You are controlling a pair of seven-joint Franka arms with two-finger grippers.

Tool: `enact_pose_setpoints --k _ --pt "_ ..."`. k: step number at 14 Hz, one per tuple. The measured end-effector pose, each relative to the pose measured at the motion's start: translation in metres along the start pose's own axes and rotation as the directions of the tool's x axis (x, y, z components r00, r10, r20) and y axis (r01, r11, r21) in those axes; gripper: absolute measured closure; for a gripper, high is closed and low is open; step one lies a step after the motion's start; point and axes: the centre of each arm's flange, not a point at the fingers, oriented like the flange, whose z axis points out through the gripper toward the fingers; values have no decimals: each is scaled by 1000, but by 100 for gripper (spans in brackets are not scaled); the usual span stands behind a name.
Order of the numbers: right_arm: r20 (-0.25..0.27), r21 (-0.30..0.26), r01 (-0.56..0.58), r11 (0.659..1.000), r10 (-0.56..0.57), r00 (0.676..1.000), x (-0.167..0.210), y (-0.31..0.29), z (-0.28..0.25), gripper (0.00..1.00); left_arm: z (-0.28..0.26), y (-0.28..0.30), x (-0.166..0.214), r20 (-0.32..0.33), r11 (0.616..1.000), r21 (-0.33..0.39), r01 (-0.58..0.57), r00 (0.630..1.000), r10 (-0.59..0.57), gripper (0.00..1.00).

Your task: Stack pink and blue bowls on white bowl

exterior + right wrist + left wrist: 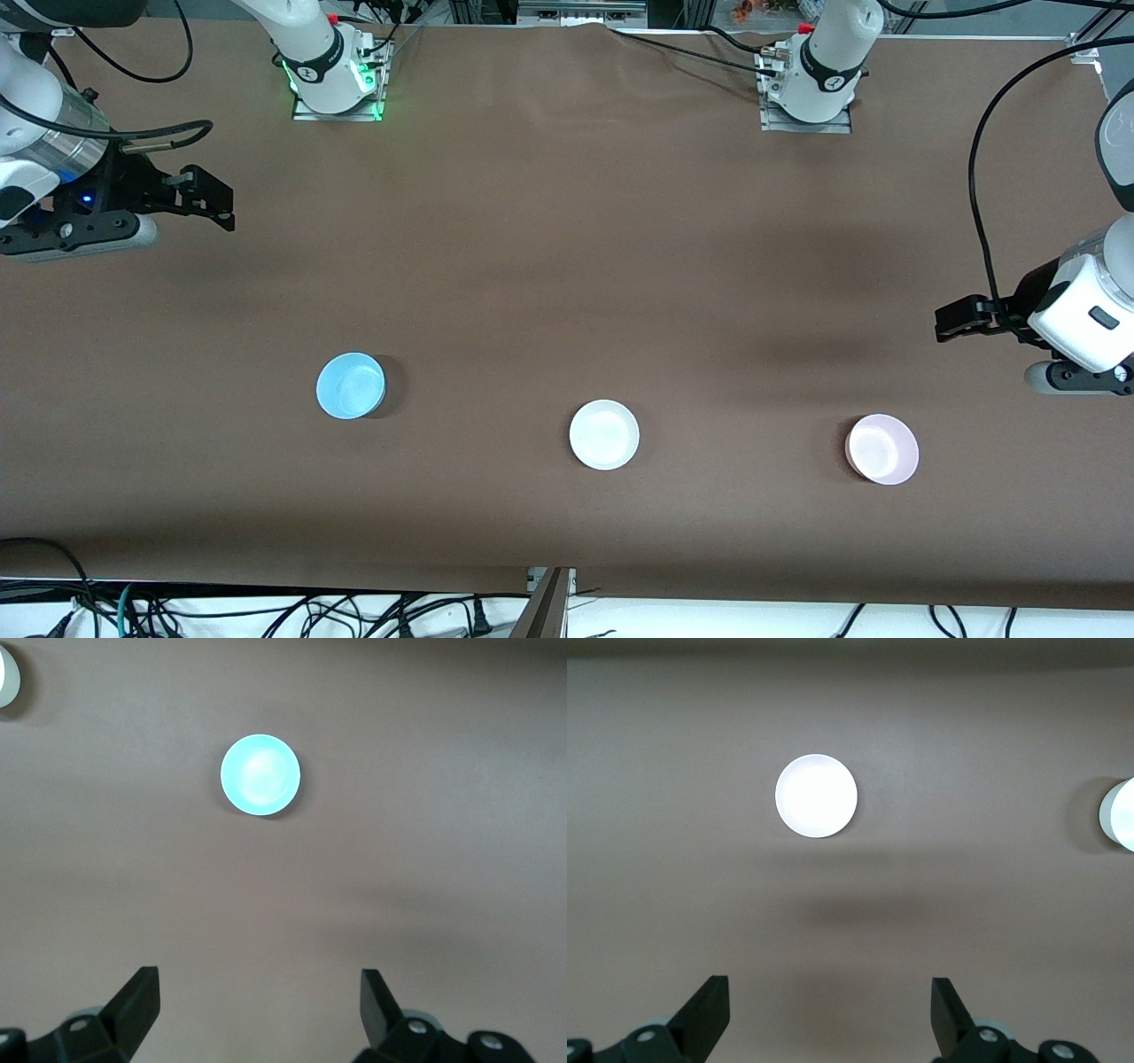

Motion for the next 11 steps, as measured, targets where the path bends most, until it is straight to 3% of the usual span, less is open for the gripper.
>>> enact_pose_setpoints --k 11 --pt "0 0 -2 1000 2 1000 0 1 0 0 2 -13 1 4 997 0 -82 997 82 0"
